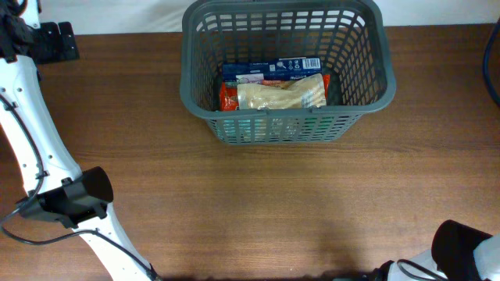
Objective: Pack container
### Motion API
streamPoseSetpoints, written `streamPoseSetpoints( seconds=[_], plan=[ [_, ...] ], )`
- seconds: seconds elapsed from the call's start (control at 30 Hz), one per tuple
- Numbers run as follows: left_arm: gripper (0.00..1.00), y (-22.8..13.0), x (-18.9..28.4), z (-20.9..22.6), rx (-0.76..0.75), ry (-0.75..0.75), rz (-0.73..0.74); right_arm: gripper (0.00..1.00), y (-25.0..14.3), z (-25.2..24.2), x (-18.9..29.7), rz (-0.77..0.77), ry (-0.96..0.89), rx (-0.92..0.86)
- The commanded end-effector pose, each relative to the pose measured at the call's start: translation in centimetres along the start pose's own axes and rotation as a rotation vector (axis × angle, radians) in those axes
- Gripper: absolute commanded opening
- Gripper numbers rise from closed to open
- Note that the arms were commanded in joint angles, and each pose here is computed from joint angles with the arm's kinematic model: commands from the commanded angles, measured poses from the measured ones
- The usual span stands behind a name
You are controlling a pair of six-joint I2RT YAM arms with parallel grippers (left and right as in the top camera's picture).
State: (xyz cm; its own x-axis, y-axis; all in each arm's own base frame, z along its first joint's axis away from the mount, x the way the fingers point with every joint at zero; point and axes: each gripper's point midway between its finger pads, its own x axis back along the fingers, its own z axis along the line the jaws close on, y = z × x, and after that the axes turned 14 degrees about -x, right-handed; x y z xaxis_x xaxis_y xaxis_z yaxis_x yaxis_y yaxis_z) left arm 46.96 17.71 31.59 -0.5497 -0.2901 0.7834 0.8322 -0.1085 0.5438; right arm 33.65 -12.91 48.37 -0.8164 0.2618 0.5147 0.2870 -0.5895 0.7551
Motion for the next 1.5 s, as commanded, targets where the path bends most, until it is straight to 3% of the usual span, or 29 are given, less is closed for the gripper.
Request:
streamPoseSetpoints(
  seconds=[0.0, 0.13, 0.53, 0.77, 0.9, 1.0, 1.13, 1.33, 1.47],
  plan=[
    [0.99, -0.1, -0.2, 0.2, 0.011, 0.004, 0.006, 0.99, -1.6, 1.0, 1.4, 0.064, 0.073, -0.037],
    [0.99, -0.1, -0.2, 0.2, 0.011, 0.004, 0.006, 0.99, -3.2, 1.2, 1.6, 0.136, 0.094, -0.046],
    [0.99, -0.1, -0.2, 0.2, 0.011, 0.004, 0.006, 0.99, -4.1, -0.9, 1.6, 0.164, -0.008, 0.02],
    [0.99, -0.1, -0.2, 0.2, 0.011, 0.004, 0.006, 0.99, -1.5, 1.1, 5.7, -0.041, 0.098, -0.009],
    [0.99, -0.1, -0.2, 0.2, 0.011, 0.004, 0.006, 0.99, -2.3, 2.6, 8.3, -0.174, 0.196, 0.038],
    [0.99, -0.1, -0.2, 0.2, 0.012, 0.004, 0.006, 0.99, -5.5, 3.0, 9.7, -0.25, 0.291, 0.073],
    [0.99, -0.1, -0.2, 0.2, 0.011, 0.004, 0.006, 0.99, -12.8, 1.2, 10.0, -0.238, 0.39, 0.105],
    [0.99, -0.1, -0.2, 0.2, 0.011, 0.004, 0.006, 0.99, -23.1, -3.8, 6.9, -0.16, 0.401, 0.126],
    [0.99, -0.1, -0.2, 0.2, 0.011, 0.004, 0.006, 0.99, -27.2, -5.6, 4.4, -0.184, 0.438, 0.131]
  ],
)
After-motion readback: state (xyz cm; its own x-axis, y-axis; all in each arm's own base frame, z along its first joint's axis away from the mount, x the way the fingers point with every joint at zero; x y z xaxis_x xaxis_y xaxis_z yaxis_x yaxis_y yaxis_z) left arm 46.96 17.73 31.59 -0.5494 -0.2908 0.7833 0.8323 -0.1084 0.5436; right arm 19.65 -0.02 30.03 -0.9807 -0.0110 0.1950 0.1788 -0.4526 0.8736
